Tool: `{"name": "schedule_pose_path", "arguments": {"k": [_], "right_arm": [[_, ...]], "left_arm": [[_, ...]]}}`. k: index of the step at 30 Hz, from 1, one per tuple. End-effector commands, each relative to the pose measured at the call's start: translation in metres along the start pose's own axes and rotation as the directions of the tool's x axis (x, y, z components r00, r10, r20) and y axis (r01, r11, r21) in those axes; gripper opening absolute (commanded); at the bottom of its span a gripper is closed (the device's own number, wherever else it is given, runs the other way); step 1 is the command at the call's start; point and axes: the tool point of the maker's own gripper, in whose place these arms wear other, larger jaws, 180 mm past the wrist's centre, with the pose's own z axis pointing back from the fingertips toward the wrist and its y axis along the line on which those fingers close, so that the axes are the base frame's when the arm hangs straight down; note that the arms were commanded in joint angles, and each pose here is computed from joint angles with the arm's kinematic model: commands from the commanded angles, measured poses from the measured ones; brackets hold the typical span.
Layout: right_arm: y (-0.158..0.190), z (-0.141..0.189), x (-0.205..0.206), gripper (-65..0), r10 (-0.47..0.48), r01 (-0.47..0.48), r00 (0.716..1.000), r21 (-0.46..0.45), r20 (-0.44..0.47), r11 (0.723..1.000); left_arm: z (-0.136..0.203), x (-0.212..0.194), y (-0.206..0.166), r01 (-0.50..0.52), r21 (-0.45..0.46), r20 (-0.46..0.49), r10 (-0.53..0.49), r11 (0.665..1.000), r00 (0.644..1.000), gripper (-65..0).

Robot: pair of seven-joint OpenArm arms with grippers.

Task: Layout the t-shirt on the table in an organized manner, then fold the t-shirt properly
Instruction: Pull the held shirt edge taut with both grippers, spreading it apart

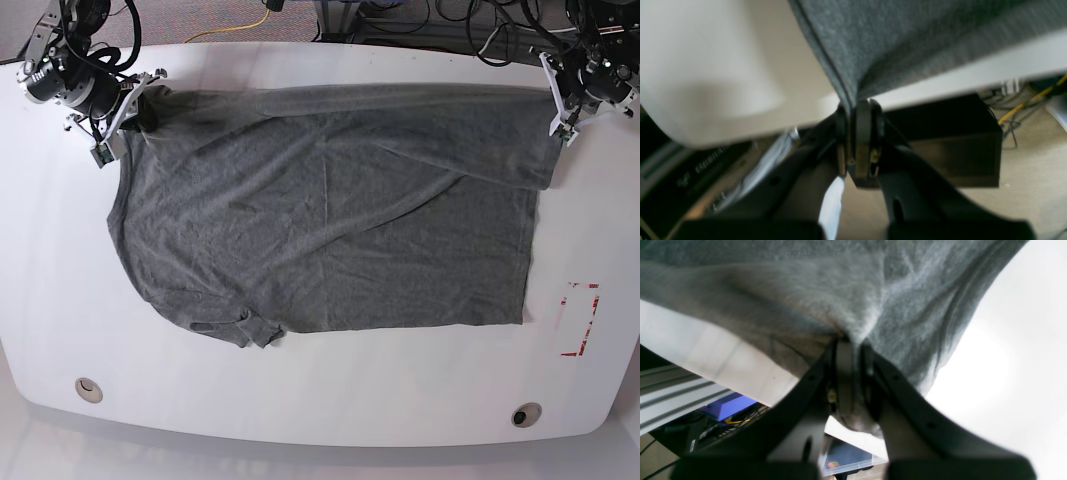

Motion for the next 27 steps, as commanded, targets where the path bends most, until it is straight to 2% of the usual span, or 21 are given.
{"name": "schedule_pose_path", "arguments": {"k": [1,18,27], "right_arm": [[-0.005,0.005,0.009,-62.1,0.022,-0.021,0.999,-0.018,0.026,1.0],[-0.006,0.004,0.019,-62.1,0.029,-0.028,0.998,-0.021,0.05,0.999],[-0.007,0.005,0.02,-62.1,0.028,-0.027,0.998,-0.024,0.053,0.999]], "left_arm": [[0.005,-0.013,0.008,0.012,0.036,-0.043,-0.01,0.999,0.999,-65.0],[0.006,-0.068,-0.01,0.014,-0.01,-0.174,-0.016,1.0,0.985,-65.0],[0.006,-0.059,-0.004,0.01,0.007,-0.15,-0.008,1.0,0.989,-65.0]]}}
